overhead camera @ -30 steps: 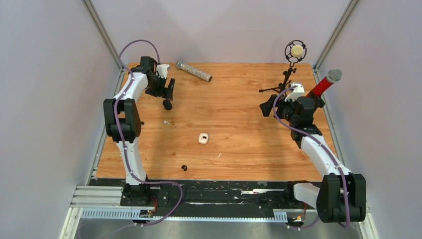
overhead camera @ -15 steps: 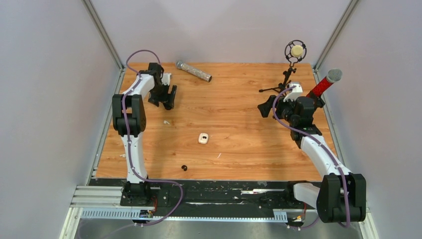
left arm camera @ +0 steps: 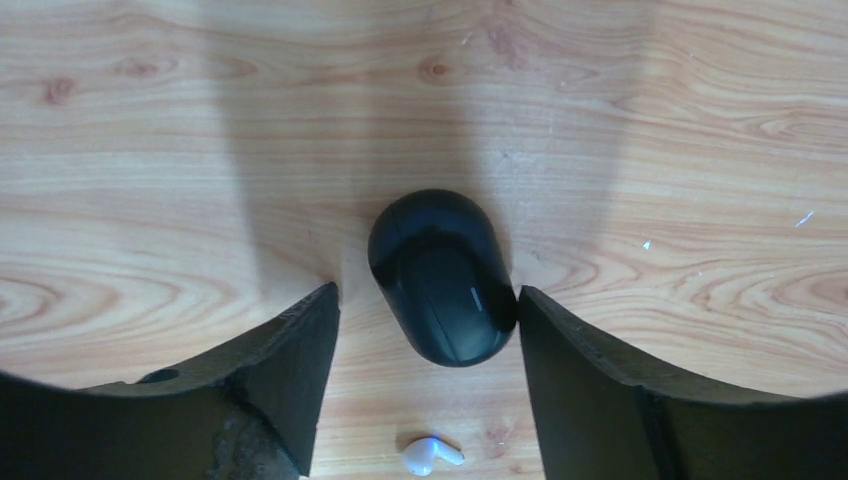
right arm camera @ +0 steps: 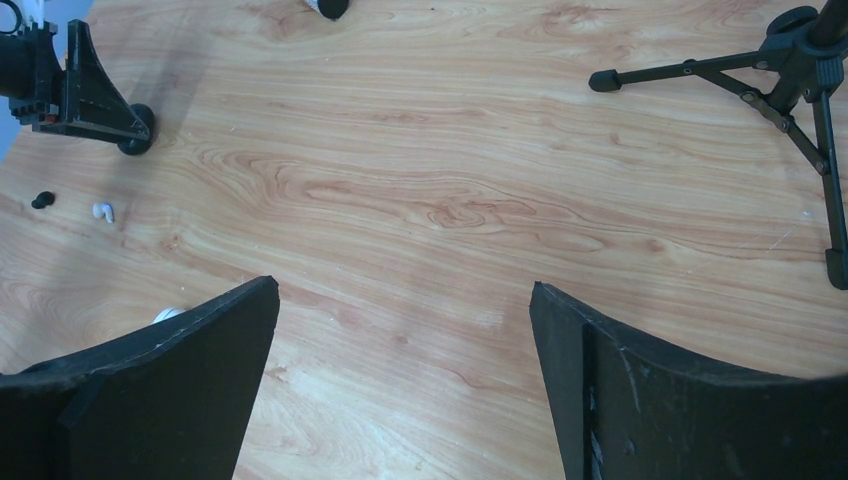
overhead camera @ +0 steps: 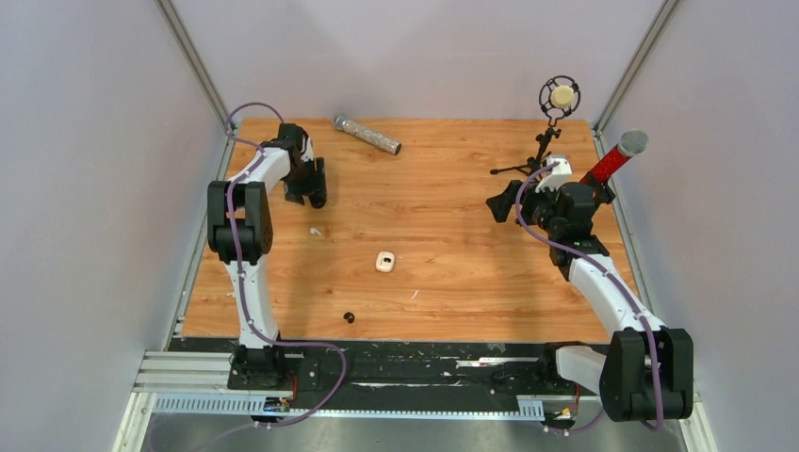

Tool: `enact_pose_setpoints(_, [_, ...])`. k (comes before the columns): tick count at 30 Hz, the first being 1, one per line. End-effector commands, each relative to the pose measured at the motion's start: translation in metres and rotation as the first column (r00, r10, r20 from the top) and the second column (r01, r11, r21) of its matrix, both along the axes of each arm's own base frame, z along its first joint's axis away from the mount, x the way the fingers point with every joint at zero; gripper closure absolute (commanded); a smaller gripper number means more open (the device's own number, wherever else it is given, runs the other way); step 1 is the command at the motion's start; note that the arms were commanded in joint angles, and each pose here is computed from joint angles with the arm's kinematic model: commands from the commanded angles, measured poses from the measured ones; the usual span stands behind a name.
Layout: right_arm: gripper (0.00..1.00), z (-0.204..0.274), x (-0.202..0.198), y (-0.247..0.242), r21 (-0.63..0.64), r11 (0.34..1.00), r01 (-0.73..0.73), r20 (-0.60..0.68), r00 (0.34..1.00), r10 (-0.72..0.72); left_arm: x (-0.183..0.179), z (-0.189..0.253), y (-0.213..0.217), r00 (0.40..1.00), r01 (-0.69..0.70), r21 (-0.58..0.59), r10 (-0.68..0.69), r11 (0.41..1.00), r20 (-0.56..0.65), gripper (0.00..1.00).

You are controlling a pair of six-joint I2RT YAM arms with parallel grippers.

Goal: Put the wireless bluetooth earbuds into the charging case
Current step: Pick up the charging case at the center of the board.

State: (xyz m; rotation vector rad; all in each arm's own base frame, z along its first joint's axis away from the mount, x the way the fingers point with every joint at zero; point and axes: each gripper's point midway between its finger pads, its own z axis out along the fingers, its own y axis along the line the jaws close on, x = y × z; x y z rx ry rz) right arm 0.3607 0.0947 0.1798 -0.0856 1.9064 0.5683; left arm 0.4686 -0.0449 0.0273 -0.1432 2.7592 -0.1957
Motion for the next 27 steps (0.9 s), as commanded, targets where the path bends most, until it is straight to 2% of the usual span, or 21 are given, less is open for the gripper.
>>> enact_pose_setpoints(1, [0.00,0.018,0.003,0.006,0.013,1.000,-0.025,0.064,0.998,0.025,-0.008,0.004,-0.011,0.998,-0.068,-0.041,0.069,0.997,0.007,0.29])
enact_pose_setpoints(9, [0.00,0.018,0.002,0.007,0.017,0.999,-0.033,0.064,0.997,0.031,-0.012,0.003,-0.012,0.998,-0.062,-0.032,0.062,0.998,-0.001,0.54])
enact_pose_setpoints(11, [0.00,0.020,0.001,0.008,0.022,0.999,-0.039,0.063,0.997,0.037,-0.010,0.006,-0.012,0.999,-0.047,-0.030,0.047,0.998,0.010,0.64])
enact_pose_setpoints(14, [0.00,0.024,0.000,0.012,0.037,0.998,-0.059,0.059,0.997,0.057,-0.006,0.016,-0.011,0.999,-0.008,-0.019,0.009,1.000,0.043,0.88])
enact_pose_setpoints(16, [0.00,0.028,-0.002,0.016,0.051,0.996,-0.078,0.061,0.995,0.075,-0.002,0.025,-0.013,0.996,0.045,-0.017,-0.043,0.999,0.075,0.99])
enact_pose_setpoints(19, [0.00,0.038,-0.005,0.024,0.076,0.992,-0.103,0.072,0.993,0.098,0.002,0.050,-0.022,0.968,0.193,-0.017,-0.187,0.981,0.164,1.00])
enact_pose_setpoints(20, [0.00,0.041,-0.006,0.028,0.084,0.990,-0.114,0.075,0.991,0.108,0.001,0.058,-0.030,0.952,0.250,-0.033,-0.240,0.968,0.191,1.00])
enact_pose_setpoints(22, [0.00,0.049,-0.009,0.038,0.099,0.985,-0.139,0.082,0.988,0.131,-0.003,0.085,-0.042,0.886,0.391,0.016,-0.381,0.920,0.263,1.00])
enact_pose_setpoints(24, [0.00,0.058,-0.011,0.052,0.106,0.979,-0.176,0.092,0.982,0.166,-0.014,0.113,-0.058,0.787,0.526,0.093,-0.525,0.845,0.324,1.00])
enact_pose_setpoints(25, [0.00,0.063,-0.013,0.061,0.108,0.974,-0.199,0.097,0.977,0.189,-0.025,0.132,-0.069,0.704,0.607,0.150,-0.615,0.781,0.354,1.00])
enact_pose_setpoints(26, [0.00,0.068,-0.014,0.070,0.109,0.969,-0.220,0.098,0.973,0.210,-0.032,0.141,-0.074,0.661,0.642,0.179,-0.657,0.745,0.362,1.00])
enact_pose_setpoints(27, [0.00,0.074,-0.015,0.079,0.112,0.963,-0.244,0.098,0.967,0.233,-0.047,0.156,-0.083,0.576,0.701,0.241,-0.732,0.671,0.363,1.00])
